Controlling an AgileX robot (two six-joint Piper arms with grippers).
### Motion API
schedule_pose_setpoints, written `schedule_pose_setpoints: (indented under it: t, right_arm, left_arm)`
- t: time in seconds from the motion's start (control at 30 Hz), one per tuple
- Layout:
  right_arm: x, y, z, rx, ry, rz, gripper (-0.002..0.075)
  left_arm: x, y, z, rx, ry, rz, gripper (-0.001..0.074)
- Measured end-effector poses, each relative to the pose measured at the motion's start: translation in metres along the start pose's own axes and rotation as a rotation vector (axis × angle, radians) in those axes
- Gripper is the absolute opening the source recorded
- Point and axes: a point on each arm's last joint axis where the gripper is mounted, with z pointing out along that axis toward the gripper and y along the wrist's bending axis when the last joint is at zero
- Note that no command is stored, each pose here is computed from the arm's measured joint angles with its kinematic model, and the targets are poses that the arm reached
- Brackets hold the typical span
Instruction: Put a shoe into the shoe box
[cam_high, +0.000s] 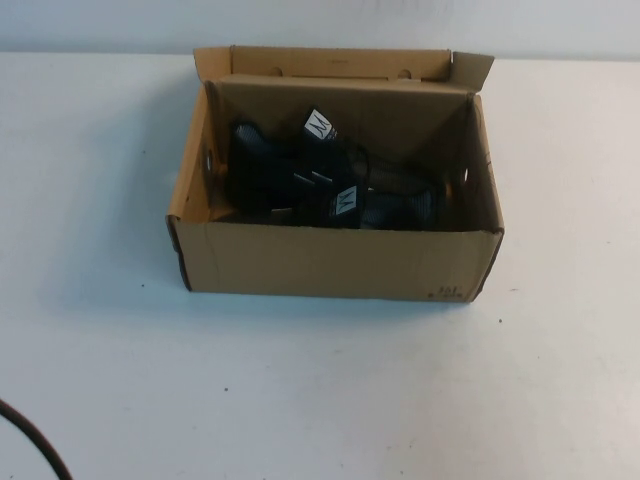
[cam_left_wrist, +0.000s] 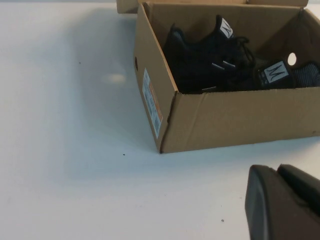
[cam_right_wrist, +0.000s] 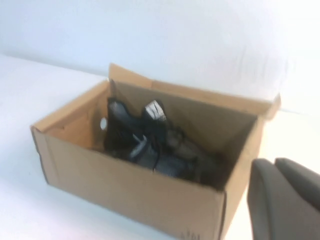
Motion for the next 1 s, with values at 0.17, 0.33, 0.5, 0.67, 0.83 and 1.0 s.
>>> schedule_pose_setpoints:
  t: [0.17, 0.33, 0.5, 0.67, 0.83, 1.0]
  right_arm:
    - [0.039, -0.005, -0.003, 0.036, -0.021, 0.045, -0.0016]
    - [0.048, -0.007, -0.002, 0.052, -0.035, 0.054, -0.0016]
    - [0.047, -0.008, -0.002, 0.057, -0.05, 0.055, -0.0016]
    - [0.047, -0.008, -0.002, 0.056, -0.051, 0.057, -0.0016]
    - [0.049, -0.007, -0.002, 0.047, -0.025, 0.058, -0.0016]
    - [0.052, -0.006, -0.002, 0.037, 0.004, 0.06, -0.0016]
  left_arm:
    - [0.001, 0.0, 0.001, 0.004, 0.005, -0.002, -0.0001]
    - [0.002, 0.0, 0.001, 0.004, 0.005, -0.002, -0.0001]
    - [0.002, 0.0, 0.001, 0.005, 0.009, -0.002, -0.0001]
    - [0.003, 0.0, 0.001, 0.006, 0.016, -0.002, -0.0001]
    - [0.003, 0.0, 0.001, 0.006, 0.016, -0.002, -0.0001]
    - [0.003, 0.0, 0.001, 0.006, 0.016, -0.002, -0.0001]
